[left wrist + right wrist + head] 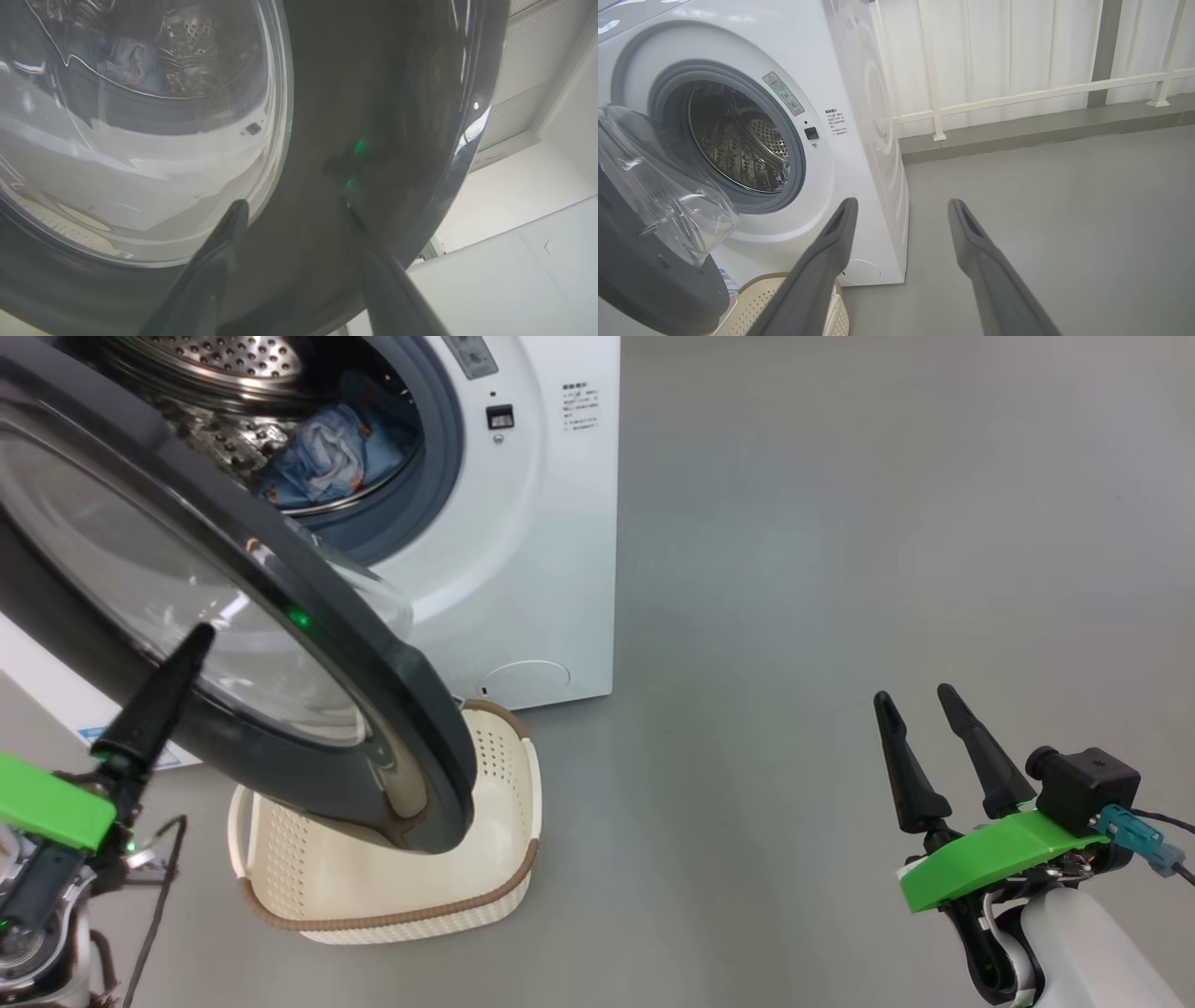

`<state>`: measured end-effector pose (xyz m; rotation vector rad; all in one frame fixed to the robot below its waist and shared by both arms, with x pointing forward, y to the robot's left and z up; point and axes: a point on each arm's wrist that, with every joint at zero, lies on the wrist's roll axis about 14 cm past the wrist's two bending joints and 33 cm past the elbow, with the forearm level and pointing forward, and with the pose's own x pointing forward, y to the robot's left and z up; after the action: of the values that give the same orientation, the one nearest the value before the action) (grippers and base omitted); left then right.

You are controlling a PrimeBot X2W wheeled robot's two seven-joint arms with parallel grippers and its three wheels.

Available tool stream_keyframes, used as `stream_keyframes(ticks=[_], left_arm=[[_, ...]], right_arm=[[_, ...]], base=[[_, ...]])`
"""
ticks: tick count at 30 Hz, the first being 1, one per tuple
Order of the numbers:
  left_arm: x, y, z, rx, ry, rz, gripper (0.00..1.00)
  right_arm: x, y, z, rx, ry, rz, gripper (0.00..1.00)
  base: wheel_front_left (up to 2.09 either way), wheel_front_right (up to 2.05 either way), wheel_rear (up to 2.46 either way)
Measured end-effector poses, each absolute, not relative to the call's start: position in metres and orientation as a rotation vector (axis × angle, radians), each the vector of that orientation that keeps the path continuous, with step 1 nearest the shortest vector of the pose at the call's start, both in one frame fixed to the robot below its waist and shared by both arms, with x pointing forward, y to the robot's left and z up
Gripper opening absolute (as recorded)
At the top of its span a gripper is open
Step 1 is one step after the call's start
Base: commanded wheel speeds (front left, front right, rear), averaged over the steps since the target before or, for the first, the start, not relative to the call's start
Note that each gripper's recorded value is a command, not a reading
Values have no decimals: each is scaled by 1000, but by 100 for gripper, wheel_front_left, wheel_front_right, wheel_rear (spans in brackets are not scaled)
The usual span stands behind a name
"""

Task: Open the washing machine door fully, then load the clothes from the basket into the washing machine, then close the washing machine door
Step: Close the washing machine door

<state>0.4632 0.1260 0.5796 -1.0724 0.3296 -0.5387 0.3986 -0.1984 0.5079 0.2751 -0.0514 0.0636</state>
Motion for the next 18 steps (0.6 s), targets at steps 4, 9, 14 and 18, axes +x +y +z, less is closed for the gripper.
stream_keyframes(ticks=[4,9,14,18], left_arm=[[463,144,583,-958,250,-468,100],[458,160,583,-826,164,-389,100],[448,169,577,-682,89,-324,100],[441,168,570,-623,45,-297,100]], right_arm=[[400,-195,510,275,-55,75,100],[401,-192,513,274,-64,85,100],[401,-191,516,272,-70,91,100],[401,-191,517,271,-73,92,100]], base=[[0,0,0],[0,0,0],[0,0,0],[0,0,0]])
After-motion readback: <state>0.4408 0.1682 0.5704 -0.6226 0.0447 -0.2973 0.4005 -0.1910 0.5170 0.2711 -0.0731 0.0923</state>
